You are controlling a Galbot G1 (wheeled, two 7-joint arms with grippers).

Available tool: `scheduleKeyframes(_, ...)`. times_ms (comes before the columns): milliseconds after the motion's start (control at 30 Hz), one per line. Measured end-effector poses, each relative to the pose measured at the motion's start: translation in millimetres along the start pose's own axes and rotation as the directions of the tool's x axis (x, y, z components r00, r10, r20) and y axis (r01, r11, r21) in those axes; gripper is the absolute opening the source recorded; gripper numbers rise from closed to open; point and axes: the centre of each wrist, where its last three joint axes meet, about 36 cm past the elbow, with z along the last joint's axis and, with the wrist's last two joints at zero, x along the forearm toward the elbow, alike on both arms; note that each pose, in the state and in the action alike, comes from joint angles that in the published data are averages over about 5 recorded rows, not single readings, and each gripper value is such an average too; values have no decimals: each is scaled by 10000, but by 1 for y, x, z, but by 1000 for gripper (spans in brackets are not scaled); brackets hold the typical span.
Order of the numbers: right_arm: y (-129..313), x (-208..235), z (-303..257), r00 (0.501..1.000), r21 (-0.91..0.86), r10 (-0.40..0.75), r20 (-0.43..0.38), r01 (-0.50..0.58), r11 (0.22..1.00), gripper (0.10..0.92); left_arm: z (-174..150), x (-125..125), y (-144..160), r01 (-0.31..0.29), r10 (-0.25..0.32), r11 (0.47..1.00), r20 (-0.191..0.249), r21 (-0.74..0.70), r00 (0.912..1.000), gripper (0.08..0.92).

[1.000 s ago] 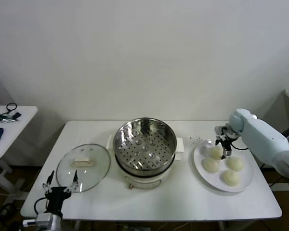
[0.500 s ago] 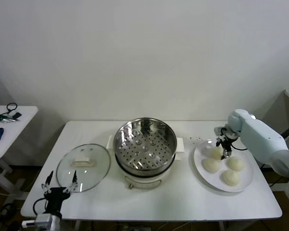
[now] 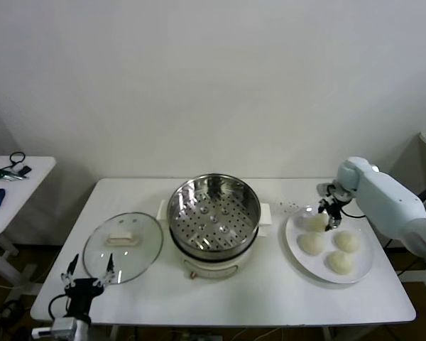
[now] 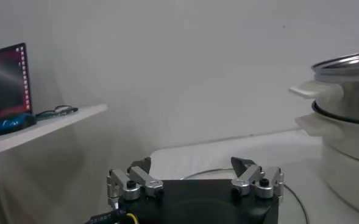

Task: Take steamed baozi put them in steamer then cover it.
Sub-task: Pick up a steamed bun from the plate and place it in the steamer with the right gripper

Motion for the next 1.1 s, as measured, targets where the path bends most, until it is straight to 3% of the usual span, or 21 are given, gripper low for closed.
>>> scheduleKeyframes(267,-32,85,-46,9981,2083,604,115,-615,9761,662,-1,2,-2,-60,60,10000,25,18,10000,823)
scheduleKeyframes(500,-51,160,-116,9938,4464,1104,132,-1047,8887,665,0,8,-5,-148,148,9999,-17,40,9999,823)
scheduleKeyframes(800,-57,213,-230,9859,7440,1671,-45,-1084,6594,669,0,16,-9,-311,312,9995,-130,74,9994,823)
scheduleKeyframes(1100,-50,202,-332,9775,9197,2088,-295,-553,3888,670,-2,21,-10,-519,518,9986,-141,-75,9986,823)
